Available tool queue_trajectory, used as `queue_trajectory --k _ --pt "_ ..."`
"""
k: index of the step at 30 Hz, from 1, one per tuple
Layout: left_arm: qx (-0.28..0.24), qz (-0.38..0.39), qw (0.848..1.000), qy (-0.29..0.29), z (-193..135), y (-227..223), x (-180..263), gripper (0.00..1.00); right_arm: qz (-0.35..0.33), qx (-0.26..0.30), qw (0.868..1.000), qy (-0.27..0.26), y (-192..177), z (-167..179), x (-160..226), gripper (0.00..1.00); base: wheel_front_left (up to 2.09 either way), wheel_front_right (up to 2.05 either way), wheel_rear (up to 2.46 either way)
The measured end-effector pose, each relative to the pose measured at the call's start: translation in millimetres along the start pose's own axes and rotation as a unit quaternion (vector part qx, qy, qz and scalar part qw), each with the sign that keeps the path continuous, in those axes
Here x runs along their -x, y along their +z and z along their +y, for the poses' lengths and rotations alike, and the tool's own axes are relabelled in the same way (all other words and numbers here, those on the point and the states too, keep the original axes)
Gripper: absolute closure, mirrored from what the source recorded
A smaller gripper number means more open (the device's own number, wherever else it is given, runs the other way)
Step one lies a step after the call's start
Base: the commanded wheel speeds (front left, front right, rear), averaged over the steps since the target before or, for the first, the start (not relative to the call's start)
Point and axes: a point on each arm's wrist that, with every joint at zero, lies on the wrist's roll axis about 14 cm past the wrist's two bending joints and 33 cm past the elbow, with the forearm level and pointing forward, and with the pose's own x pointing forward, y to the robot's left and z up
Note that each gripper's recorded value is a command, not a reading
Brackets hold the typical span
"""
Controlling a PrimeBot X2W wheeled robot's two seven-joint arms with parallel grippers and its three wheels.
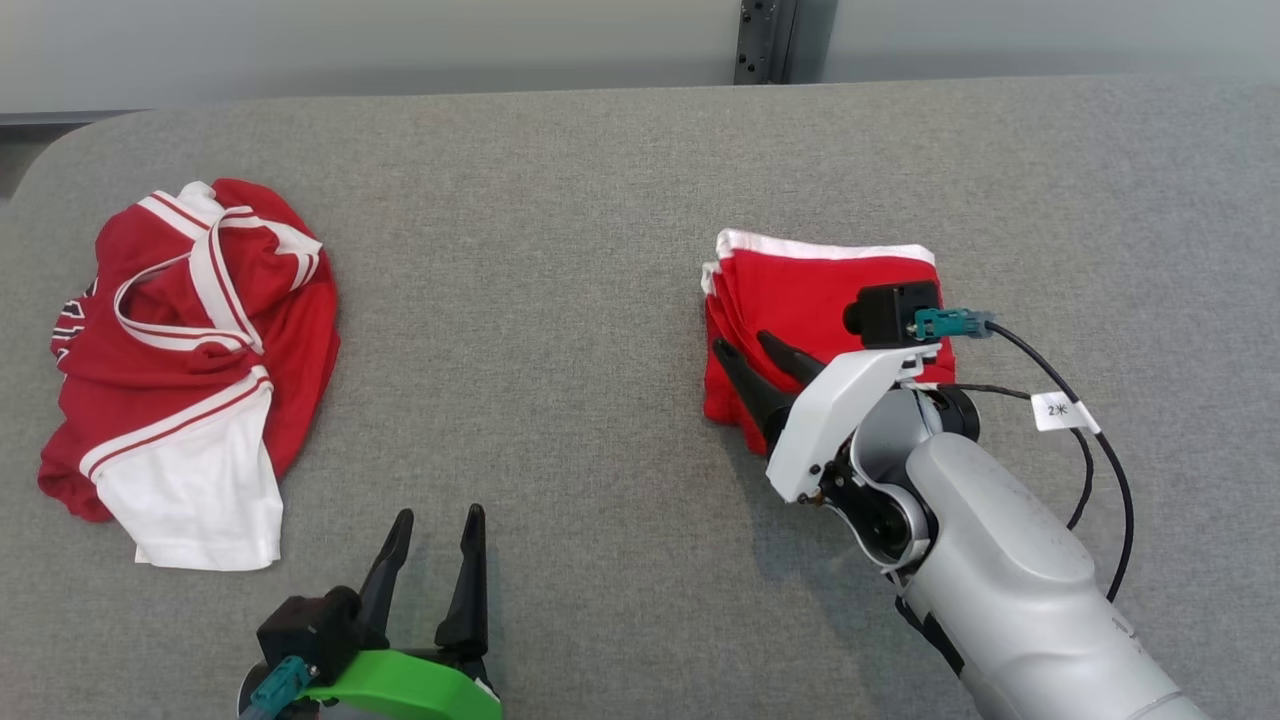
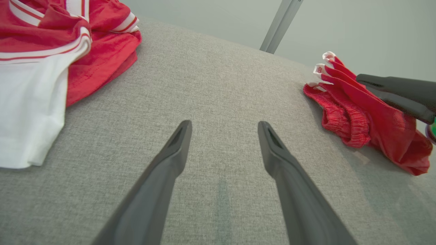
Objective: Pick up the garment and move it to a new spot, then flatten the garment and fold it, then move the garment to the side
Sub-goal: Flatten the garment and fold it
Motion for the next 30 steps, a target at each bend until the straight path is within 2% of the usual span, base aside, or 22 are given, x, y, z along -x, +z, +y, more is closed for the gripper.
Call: queue_trajectory --k 3,6,9,11,16,21,22,23,24,30 --pt "-0.002 -0.003 1.000 0.001 1 2 1 0.00 -0.041 0.007 0.999 0.009 15 8 4 0.00 0.00 0.00 0.00" --pt "-0.005 -0.007 1.000 0.007 5 5 3 0.00 -0.102 0.041 0.994 0.005 37 8 15 0.00 0.00 0.00 0.00" --pt "-0.006 -0.010 1.000 0.012 7 7 7 0.00 -0.161 0.103 0.981 -0.032 61 -21 43 0.00 0.00 0.00 0.00" --pt "-0.006 -0.014 1.000 0.011 7 9 9 0.00 -0.186 0.112 0.974 -0.066 66 -46 65 0.00 0.00 0.00 0.00" --pt "-0.005 -0.021 1.000 0.011 4 11 13 0.00 -0.201 0.165 0.955 -0.140 63 -94 115 0.00 0.00 0.00 0.00" --pt "-0.009 -0.028 1.000 0.005 0 15 14 0.00 -0.197 0.187 0.945 -0.184 54 -117 142 0.00 0.00 0.00 0.00" --pt "-0.012 -0.030 0.999 0.003 0 16 14 0.00 -0.196 0.189 0.944 -0.186 53 -117 143 0.25 0.00 0.00 0.00" --pt "-0.011 -0.031 0.999 0.002 -1 17 13 0.00 -0.197 0.189 0.944 -0.185 52 -116 142 0.73 0.00 0.00 0.00" --pt "-0.011 -0.031 0.999 0.001 -1 17 13 0.00 -0.196 0.186 0.946 -0.180 50 -112 139 1.00 0.00 0.00 0.00" --pt "-0.015 -0.033 0.999 -0.001 0 18 6 0.00 -0.172 0.187 0.957 -0.137 40 -90 98 1.00 0.00 0.00 0.00"
